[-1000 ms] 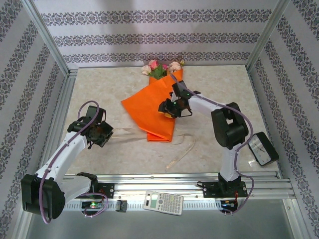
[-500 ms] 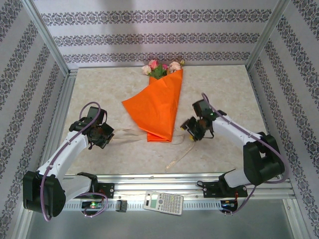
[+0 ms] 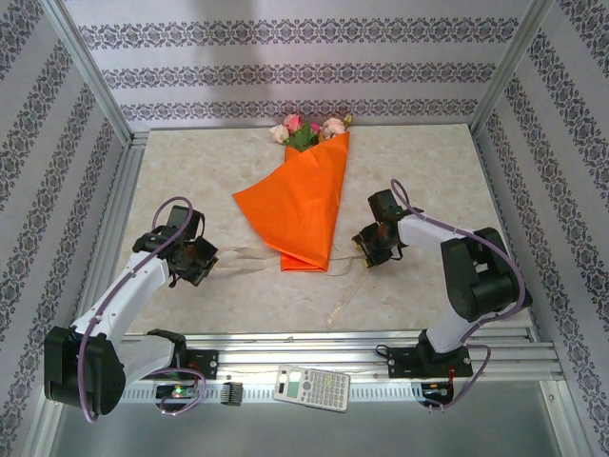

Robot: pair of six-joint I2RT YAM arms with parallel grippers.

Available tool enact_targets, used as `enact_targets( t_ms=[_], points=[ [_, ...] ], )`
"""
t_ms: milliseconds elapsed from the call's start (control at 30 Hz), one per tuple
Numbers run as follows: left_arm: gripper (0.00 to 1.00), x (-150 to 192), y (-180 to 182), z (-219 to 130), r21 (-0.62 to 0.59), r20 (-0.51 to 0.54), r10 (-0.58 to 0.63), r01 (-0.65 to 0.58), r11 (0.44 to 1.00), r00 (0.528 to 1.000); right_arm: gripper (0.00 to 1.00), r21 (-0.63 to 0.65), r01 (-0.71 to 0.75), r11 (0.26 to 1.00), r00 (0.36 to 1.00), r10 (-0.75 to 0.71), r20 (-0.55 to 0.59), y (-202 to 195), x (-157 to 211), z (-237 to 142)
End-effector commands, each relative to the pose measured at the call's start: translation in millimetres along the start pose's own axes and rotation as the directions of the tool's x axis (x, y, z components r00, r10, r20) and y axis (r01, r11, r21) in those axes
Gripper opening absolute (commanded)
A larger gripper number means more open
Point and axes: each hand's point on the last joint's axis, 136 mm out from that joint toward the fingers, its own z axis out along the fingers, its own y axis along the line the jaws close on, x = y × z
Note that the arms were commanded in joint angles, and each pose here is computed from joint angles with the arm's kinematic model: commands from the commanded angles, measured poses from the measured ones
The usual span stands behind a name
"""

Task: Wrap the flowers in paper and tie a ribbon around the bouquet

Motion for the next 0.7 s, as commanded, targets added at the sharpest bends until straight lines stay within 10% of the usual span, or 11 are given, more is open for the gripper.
enact_targets(
  t_ms=[0,333,667],
  points=[
    [0.0,-6,4,-2,-0.002,0.029,0.015,-0.015,1.0,0.999,0.03,-0.031,-0.007,0.999,0.997,0.009,0.08,13,-23,3],
    [0.0,-20,27,-13,-0.114,0.093,0.03,-0.019,0.993,0.995,0.0,0.015,0.219,0.976,0.927,-0.213,0.309,37,-71,-73],
    [0.11,-28,34,-10,-0.15,0.135,0.066,-0.045,0.988,0.989,0.0,0.001,0.258,0.966,0.932,-0.249,0.265,42,-72,-59]
  ],
)
